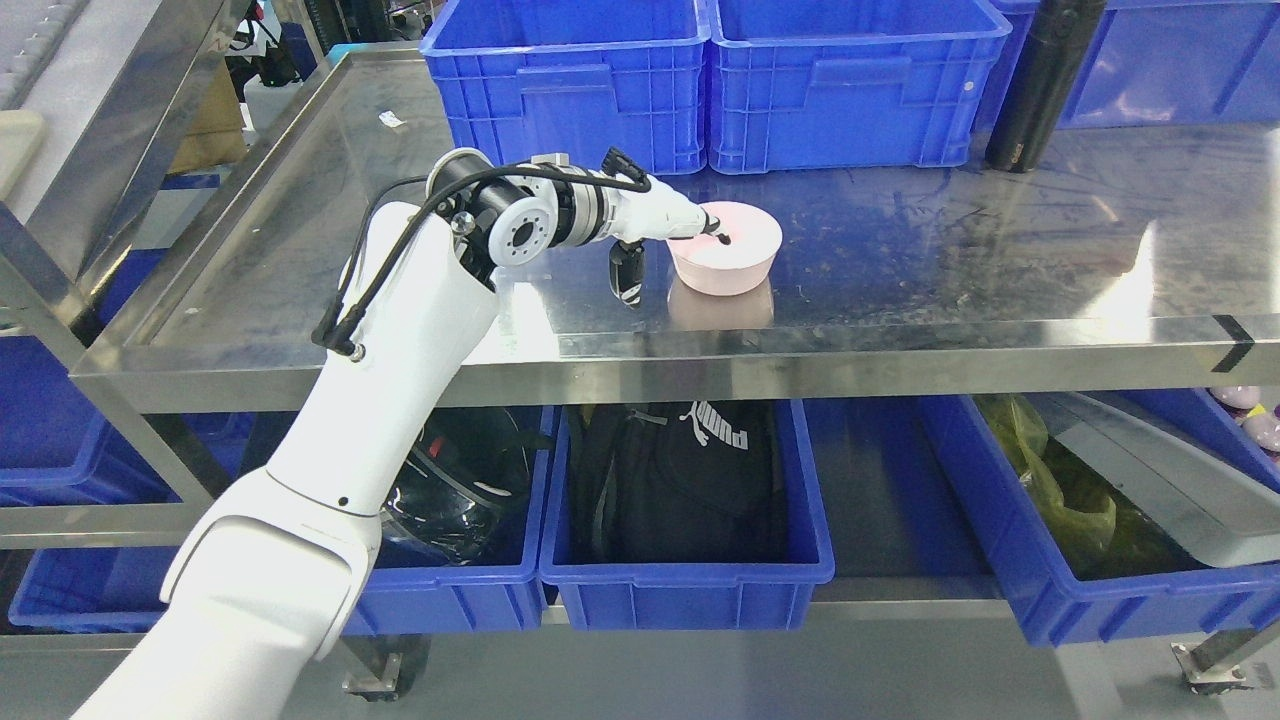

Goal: Stack pink IKEA bowl on shelf middle layer
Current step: 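Reach the left hand to the pink bowl and grip its rim, then lift the pink bowl off the shelf with the left hand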

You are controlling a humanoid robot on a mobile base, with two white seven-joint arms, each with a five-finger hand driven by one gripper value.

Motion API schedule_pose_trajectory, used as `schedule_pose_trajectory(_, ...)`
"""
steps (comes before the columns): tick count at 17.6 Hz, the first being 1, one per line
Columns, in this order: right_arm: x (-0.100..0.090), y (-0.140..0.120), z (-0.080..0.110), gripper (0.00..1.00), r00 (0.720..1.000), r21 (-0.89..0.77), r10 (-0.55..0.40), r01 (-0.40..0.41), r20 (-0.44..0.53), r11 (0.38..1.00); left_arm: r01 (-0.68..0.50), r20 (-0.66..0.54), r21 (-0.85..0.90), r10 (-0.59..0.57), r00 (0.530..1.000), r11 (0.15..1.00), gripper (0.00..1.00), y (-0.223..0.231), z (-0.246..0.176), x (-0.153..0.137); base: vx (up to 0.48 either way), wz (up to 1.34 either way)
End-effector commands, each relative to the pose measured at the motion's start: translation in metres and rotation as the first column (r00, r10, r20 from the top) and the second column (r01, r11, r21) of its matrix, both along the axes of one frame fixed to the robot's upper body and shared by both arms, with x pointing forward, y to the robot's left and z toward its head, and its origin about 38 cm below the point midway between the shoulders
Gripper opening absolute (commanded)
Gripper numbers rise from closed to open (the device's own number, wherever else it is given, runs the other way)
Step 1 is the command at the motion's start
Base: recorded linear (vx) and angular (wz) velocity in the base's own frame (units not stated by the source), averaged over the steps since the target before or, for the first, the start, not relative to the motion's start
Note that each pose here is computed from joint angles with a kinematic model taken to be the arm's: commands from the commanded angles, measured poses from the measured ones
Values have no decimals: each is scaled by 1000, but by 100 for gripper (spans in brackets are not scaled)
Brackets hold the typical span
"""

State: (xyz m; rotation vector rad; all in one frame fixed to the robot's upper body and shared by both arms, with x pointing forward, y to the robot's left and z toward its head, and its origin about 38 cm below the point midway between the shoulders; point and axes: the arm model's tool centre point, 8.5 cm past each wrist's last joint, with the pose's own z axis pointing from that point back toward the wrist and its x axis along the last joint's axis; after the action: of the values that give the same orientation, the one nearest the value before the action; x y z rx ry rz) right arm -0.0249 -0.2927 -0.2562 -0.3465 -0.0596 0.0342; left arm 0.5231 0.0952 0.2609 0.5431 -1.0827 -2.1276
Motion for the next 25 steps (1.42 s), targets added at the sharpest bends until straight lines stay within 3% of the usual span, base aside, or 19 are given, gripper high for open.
schedule_pose_trajectory(1, 6, -11, 1, 100, 1000, -17, 8, -8, 17, 1000, -27, -152, 26, 31, 988, 999, 88, -15, -48, 15, 0, 0)
schedule_pose_trajectory(6, 6, -11, 1, 100, 1000, -17, 8, -8, 17, 1000, -30, -133, 9, 31, 991, 1000, 87, -17, -40, 30, 0, 0)
schedule_pose_trajectory(13, 6, -11, 1, 100, 1000, -17, 7, -6, 18, 1000, -48, -189, 35, 53, 981, 998, 81, -3, -62, 36, 0, 0)
schedule_pose_trajectory(16, 6, -11, 1, 100, 1000, -17, 7, -6, 18, 1000, -21, -192, 34, 27, 981, 999, 64, -2, -62, 36, 0, 0)
schedule_pose_trajectory(19, 6, -11, 1, 100, 1000, -17, 7, -6, 18, 1000, 0, -180, 10, 2, 984, 1000, 38, -1, -54, 37, -2, 13)
schedule_pose_trajectory(21, 6, -11, 1, 100, 1000, -17, 7, -6, 18, 1000, 13, -173, -24, -17, 985, 1000, 14, 4, -47, 38, -4, 21)
schedule_pose_trajectory(23, 6, -11, 1, 100, 1000, -17, 8, -8, 17, 1000, 34, -154, -58, -42, 987, 998, 3, 5, -37, 39, 4, -28)
schedule_pose_trajectory(25, 6, -11, 1, 100, 1000, -17, 8, -8, 17, 1000, 65, -64, -123, -73, 995, 990, 0, 5, -4, 38, 4, -28)
